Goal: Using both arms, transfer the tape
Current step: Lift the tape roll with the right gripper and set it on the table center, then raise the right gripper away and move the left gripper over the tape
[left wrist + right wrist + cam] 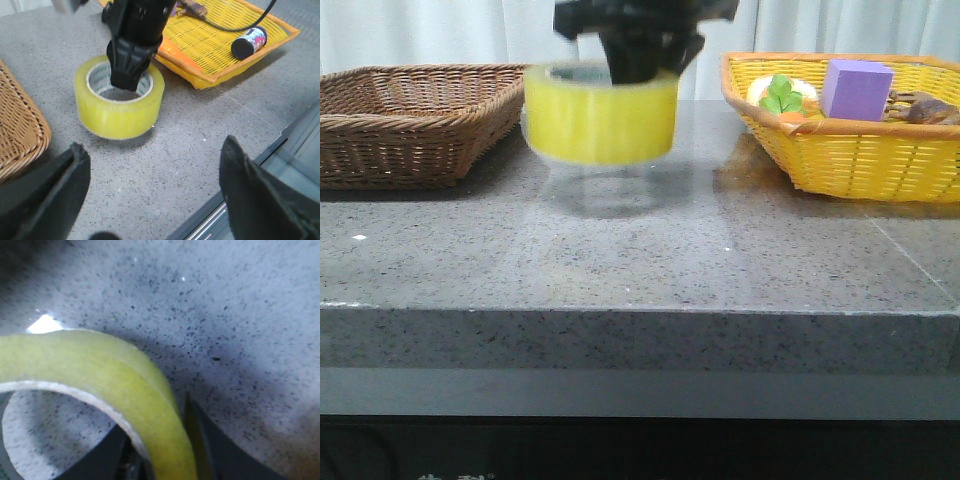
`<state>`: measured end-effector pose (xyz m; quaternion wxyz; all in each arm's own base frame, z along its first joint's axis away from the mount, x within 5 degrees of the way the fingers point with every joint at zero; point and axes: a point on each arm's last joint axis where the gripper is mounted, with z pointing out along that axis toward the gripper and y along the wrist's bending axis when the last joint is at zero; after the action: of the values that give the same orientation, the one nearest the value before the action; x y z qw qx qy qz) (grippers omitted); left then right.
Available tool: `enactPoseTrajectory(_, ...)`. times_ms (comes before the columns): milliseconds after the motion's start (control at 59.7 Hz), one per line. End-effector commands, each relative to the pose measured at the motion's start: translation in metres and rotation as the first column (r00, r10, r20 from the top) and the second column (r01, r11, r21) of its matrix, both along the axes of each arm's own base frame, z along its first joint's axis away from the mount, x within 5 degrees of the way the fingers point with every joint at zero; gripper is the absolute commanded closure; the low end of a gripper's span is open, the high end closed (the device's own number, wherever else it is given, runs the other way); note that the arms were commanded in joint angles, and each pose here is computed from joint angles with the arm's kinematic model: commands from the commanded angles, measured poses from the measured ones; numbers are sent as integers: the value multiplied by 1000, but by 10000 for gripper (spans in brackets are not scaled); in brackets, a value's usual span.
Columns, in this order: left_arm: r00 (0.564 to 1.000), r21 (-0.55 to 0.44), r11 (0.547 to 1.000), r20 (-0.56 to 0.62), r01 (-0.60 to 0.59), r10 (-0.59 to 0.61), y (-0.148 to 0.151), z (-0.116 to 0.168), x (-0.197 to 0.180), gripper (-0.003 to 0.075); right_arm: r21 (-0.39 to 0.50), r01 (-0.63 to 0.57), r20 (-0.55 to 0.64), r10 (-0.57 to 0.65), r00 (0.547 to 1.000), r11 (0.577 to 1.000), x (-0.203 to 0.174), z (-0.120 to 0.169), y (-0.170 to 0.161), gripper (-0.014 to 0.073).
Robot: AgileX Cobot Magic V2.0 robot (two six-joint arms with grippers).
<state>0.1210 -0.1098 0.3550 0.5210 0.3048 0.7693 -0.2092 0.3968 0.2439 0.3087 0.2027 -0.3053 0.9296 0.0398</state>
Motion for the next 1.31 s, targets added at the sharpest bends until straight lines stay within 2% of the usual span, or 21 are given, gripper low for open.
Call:
enactPoseTrajectory(0, 997, -78, 997, 72, 4, 2, -2, 17, 1, 195, 11, -7, 61, 6, 998, 1000, -7, 27, -6, 491)
enactPoseTrajectory(50, 997, -78, 997, 72, 4, 2, -2, 17, 1, 195, 0, -6, 53, 6, 999, 1000, -6, 23, -5, 459)
enactPoseTrajectory(100, 997, -78, 997, 72, 4, 2, -2, 17, 1, 195, -9, -5, 45, 5, 999, 1000, -5, 21, -5, 390)
enactPoseTrajectory(234, 997, -78, 997, 72, 4, 2, -2, 17, 1, 195, -7, -5, 49, 5, 999, 1000, -6, 23, -6, 147)
enactPoseTrajectory(301, 997, -78, 997, 72, 4, 2, -2, 17, 1, 195, 0, -5, 57, 5, 998, 1000, -8, 28, -7, 94)
enactPoseTrajectory(452, 997, -78, 997, 72, 4, 2, -2, 17, 1, 195, 47, -10, 89, 6, 996, 999, -23, 57, -14, 98)
enactPoseTrajectory(636, 997, -78, 997, 72, 4, 2, -2, 17, 1, 195, 201, -36, 143, 7, 990, 979, -52, 107, -26, 98)
enactPoseTrajectory(787, 997, -78, 997, 72, 4, 2, -2, 17, 1, 195, 268, -41, 224, -21, 974, 963, -74, 131, -41, 98)
enactPoseTrajectory(1038, 997, -78, 997, 72, 4, 2, -2, 17, 1, 195, 370, -62, 314, -62, 948, 927, -125, 140, -69, 98)
enactPoseTrajectory(1289, 997, -77, 997, 71, 4, 2, -2, 16, 1, 195, 459, -81, 408, -129, 904, 885, -188, 121, -108, 98)
